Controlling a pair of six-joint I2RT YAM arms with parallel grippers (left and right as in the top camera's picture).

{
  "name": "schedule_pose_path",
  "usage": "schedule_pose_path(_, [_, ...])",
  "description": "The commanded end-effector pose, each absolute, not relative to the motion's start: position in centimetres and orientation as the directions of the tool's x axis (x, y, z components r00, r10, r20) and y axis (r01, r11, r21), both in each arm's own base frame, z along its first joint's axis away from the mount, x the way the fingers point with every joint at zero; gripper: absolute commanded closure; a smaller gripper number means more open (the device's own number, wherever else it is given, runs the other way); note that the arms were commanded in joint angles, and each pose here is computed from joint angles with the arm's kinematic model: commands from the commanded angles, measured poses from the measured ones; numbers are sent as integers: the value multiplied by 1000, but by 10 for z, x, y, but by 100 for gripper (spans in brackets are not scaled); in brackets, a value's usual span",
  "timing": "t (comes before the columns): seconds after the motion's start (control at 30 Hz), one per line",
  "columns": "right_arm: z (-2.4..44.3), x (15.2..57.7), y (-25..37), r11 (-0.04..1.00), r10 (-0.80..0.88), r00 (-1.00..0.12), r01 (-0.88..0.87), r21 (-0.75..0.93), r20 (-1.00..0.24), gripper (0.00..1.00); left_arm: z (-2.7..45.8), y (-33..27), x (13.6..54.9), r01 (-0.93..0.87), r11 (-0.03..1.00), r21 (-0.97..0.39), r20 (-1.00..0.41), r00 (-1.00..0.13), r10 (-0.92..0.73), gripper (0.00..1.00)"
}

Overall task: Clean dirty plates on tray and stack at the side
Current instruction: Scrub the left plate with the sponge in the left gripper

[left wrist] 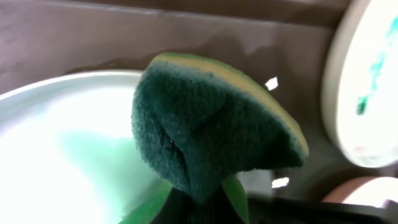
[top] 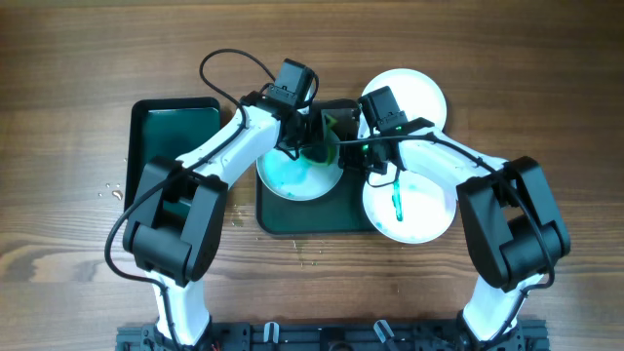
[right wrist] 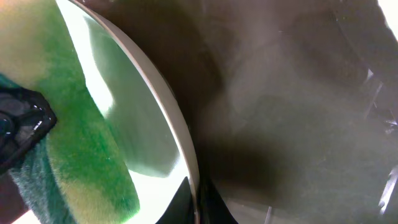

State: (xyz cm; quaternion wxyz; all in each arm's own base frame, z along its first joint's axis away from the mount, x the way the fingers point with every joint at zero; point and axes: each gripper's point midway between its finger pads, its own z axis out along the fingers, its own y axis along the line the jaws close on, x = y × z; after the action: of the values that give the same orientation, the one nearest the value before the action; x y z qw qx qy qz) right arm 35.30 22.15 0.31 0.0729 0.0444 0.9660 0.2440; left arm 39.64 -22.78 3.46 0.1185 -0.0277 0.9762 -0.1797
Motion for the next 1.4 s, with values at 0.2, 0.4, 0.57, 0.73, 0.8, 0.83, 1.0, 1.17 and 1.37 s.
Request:
schedule_pose_path(0.2, [1,353,226,869,118,-988,54,491,-99,96,20,-117,389,-263,946,189,-323,-927,-193,96])
schedule_pose_path(0.4, [1,353,226,868,120,-988,55,494,-102,96,11,-138,362,-202,973,108,-172,-968,-182,96])
schedule_pose_path(0.57, [1,354,226,867,120,-987,55,495,-102,96,22,-233,331,19,918,-396,41,-998,38,96])
schedule_pose_path(0.73, [1,354,226,867,120,-987,54,495,-103,96,40,-265,335,78,819,-569,8,-995,100,95])
schedule_pose_path(0.8, [1,353,226,868,120,-988,55,494,-100,96,37,-260,345,88,836,-541,-31,-996,84,94])
schedule_pose_path(0.83, [1,353,226,868,121,-988,56,494,-100,96,34,-255,351,90,853,-514,-54,-996,72,94])
schedule_pose_path(1.0, [1,354,222,864,130,-988,70,498,-88,96,17,-208,381,-20,959,-281,-148,-987,-64,96])
schedule_pose_path(1.17, [1,354,221,864,133,-987,73,498,-85,96,14,-162,403,-91,995,-49,-276,-956,-101,96])
schedule_pose_path(1.37, [-1,356,217,876,141,-985,77,476,-99,96,14,-130,390,-246,965,86,-269,-939,-215,96])
